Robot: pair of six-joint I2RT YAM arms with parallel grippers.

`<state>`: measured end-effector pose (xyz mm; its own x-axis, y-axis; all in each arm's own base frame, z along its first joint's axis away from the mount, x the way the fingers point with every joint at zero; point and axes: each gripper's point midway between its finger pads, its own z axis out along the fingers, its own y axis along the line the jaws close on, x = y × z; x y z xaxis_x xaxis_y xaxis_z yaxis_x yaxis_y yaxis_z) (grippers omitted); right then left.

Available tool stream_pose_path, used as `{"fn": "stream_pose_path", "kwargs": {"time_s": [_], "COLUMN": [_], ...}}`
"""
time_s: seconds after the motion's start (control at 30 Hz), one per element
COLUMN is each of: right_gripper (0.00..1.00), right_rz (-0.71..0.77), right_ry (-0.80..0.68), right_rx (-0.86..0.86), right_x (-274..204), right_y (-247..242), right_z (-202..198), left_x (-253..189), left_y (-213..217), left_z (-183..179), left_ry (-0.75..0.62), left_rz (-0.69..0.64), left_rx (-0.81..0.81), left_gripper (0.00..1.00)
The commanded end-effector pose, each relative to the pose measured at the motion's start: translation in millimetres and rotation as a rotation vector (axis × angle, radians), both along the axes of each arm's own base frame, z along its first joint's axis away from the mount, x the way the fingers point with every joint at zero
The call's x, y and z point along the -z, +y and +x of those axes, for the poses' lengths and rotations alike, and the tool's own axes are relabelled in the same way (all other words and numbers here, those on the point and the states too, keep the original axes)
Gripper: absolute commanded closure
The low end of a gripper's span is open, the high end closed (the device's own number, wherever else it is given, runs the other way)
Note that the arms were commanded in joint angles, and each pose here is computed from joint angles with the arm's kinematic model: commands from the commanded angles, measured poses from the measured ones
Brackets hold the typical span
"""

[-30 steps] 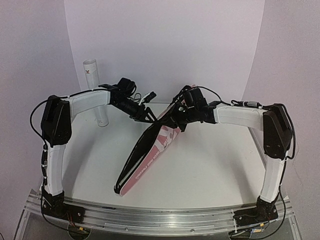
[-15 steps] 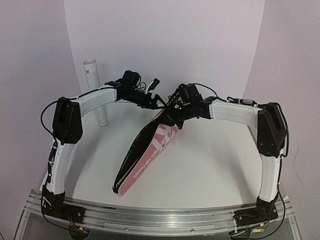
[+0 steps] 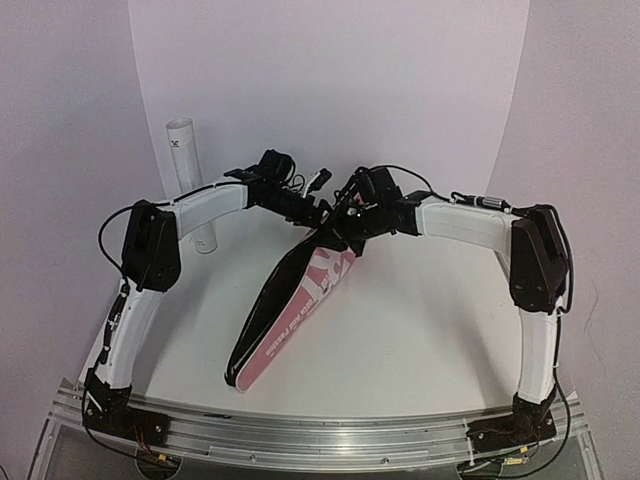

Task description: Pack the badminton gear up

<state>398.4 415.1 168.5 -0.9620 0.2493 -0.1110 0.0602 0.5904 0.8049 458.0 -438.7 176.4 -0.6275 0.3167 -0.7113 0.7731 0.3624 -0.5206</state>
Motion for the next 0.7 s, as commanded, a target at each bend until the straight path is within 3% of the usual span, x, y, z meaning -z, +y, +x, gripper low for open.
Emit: {"fn": "stream_pose_path", "kwargs": {"time_s": [0.0, 0.1, 0.13, 0.43, 0.67], "right_gripper": [1.00, 1.00, 1.00, 1.00, 1.00], "right_rz": [0.004, 0.002, 0.001, -0.004, -0.011], "right_ry": [0.008, 0.008, 0.009, 0.017, 0.075], "right_rx": [-0.047, -0.044, -0.040, -0.020, -0.096], "right_x": [-2, -3, -4, -14, 3], "right_y": [9, 9, 9, 18, 50], "right_z": [-5, -5, -4, -19, -59], "left_x": [-9, -8, -12, -81, -104], "left_y": [-9, -10, -10, 7, 31], "left_z": [7, 13, 16, 68, 94], "left_ry": [-0.040, -0.035, -0.034, -0.086, -0.132], "left_rz": [-0.024, -0.029, -0.036, -0.145, -0.143], "left_rx": [-0.004, -0.033, -0.049, -0.317, -0.475], "left_gripper": [0.47, 0.91, 0.98, 1.00, 1.00]}}
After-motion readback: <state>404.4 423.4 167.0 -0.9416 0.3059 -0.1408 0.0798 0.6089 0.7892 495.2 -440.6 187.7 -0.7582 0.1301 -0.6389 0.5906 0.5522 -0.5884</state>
